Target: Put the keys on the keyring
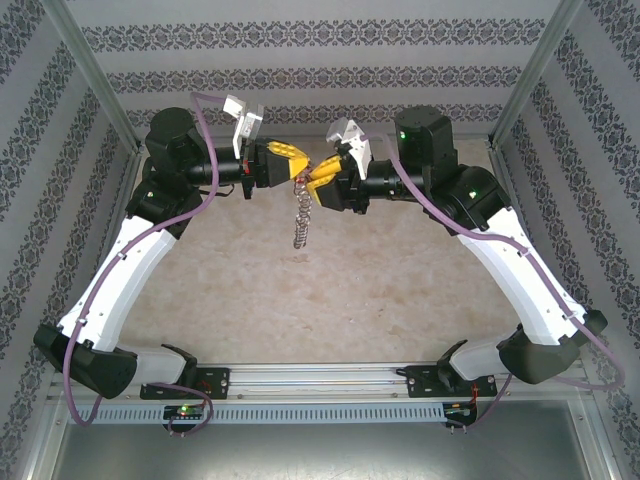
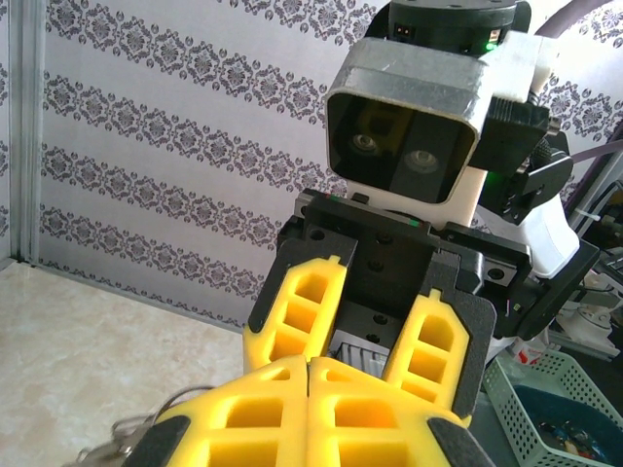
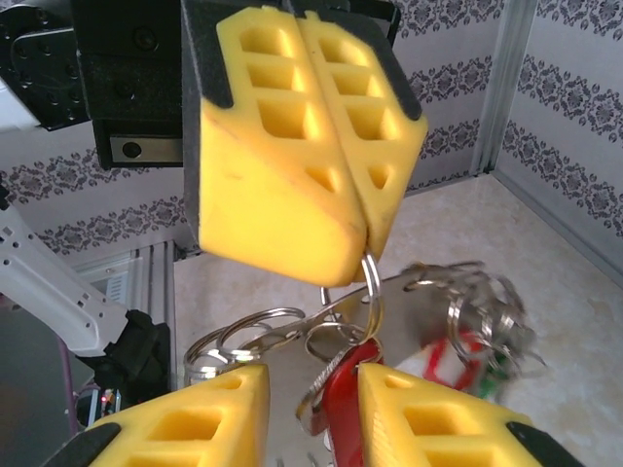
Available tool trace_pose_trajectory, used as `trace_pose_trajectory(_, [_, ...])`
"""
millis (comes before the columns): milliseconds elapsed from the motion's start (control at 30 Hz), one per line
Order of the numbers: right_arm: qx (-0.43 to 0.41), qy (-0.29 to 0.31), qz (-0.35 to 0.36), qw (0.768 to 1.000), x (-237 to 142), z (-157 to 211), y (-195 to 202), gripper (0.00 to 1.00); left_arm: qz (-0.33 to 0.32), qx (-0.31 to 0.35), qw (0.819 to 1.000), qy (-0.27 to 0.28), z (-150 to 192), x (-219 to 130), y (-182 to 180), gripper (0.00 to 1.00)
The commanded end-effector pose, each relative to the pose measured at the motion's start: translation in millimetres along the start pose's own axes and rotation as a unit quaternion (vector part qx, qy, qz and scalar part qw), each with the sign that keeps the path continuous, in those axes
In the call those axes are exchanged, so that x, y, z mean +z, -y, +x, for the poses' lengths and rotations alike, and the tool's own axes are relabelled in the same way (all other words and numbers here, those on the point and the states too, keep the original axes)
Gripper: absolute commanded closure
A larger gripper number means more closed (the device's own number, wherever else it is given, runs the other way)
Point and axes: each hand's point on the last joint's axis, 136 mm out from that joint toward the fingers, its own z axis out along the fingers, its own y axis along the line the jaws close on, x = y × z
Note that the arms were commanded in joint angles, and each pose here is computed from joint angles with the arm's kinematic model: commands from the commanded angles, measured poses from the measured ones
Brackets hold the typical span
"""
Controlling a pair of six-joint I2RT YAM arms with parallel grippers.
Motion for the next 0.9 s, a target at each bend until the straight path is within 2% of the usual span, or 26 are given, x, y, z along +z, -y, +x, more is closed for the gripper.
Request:
trace_pose_trajectory(0, [-0.002, 0.007, -0.020, 1.000, -1.9, -1.2, -10.0, 0.70, 0.018, 0.037, 0.999, 0.027, -17.9, -6.7, 17.3, 1.00])
trace_pose_trajectory(200, [-0.003, -0.002, -0.008, 1.000, 1.7, 2.2, -4.8, 0.75, 0.021, 0.036, 0.999, 0.028, -19.6, -6.2, 18.2, 1.00])
trace_pose_trajectory(433, [-0.010, 0.004, 0.001, 1.000, 4.5, -2.4, -1.7, 0.75, 0.020, 0.034, 0.999, 0.027, -17.6, -7.3, 19.6, 1.00])
trace_pose_trajectory(567, [-0.012, 0.008, -0.003, 1.000, 8.1, -4.9, -4.3, 0.63, 0.019, 0.033, 0.999, 0.027, -17.1, -8.2, 20.4, 1.00])
trace_pose_trajectory(633, [-0.012, 0.008, -0.006, 1.000, 9.4, -5.0, -5.7, 0.61, 0.018, 0.035, 0.999, 0.027, -17.2, -8.6, 20.8, 1.00])
trace_pose_trajectory(733, [-0.014, 0.011, -0.006, 1.000, 9.8, -5.9, -6.8, 0.62, 0.018, 0.034, 0.999, 0.027, -16.4, -8.7, 20.7, 1.00])
trace_pose_trajectory(867, [-0.014, 0.007, 0.003, 1.000, 10.1, -4.1, -4.5, 0.70, 0.019, 0.035, 0.999, 0.027, -16.9, -8.8, 22.0, 1.00])
